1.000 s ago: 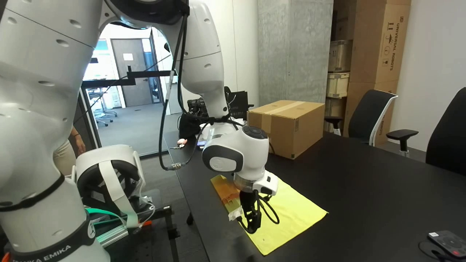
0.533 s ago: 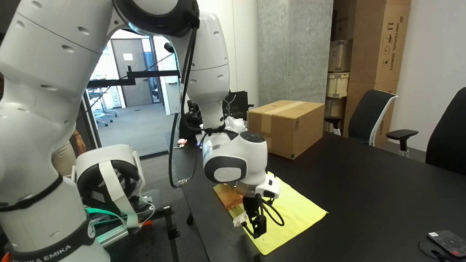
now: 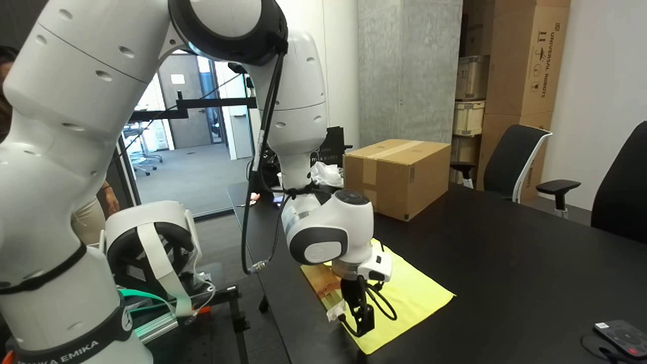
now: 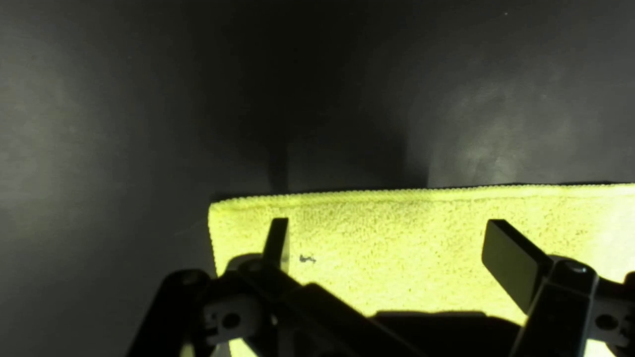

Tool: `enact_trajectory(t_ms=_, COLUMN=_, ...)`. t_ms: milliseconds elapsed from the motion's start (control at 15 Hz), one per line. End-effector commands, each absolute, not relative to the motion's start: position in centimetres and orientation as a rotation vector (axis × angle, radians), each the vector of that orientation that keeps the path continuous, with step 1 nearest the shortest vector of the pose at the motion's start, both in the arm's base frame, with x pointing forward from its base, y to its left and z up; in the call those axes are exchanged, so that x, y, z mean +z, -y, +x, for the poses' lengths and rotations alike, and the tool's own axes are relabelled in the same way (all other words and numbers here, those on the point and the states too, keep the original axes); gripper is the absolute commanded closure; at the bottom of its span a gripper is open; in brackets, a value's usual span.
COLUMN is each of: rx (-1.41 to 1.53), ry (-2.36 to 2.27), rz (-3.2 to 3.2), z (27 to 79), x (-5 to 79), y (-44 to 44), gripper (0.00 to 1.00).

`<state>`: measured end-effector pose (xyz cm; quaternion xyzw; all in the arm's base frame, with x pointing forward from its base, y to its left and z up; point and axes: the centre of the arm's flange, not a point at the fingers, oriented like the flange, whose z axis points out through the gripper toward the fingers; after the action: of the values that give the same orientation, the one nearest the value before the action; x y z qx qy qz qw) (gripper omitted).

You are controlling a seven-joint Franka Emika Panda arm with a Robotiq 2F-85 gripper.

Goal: Fold the yellow towel in half

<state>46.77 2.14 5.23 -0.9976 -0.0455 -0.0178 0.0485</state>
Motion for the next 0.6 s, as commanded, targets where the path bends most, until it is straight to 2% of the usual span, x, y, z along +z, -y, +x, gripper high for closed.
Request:
enact_trajectory(t_ms=0, rx=-0.088, ry=0.104, rz=-3.058, z=47.6, x=3.6, y=-1.8, gripper=0.00)
enact_trajectory(t_ms=533, rx=-0.096, ry=0.091, rz=-3.080, z=48.7, x=2.7, y=-0.8, gripper=0.00)
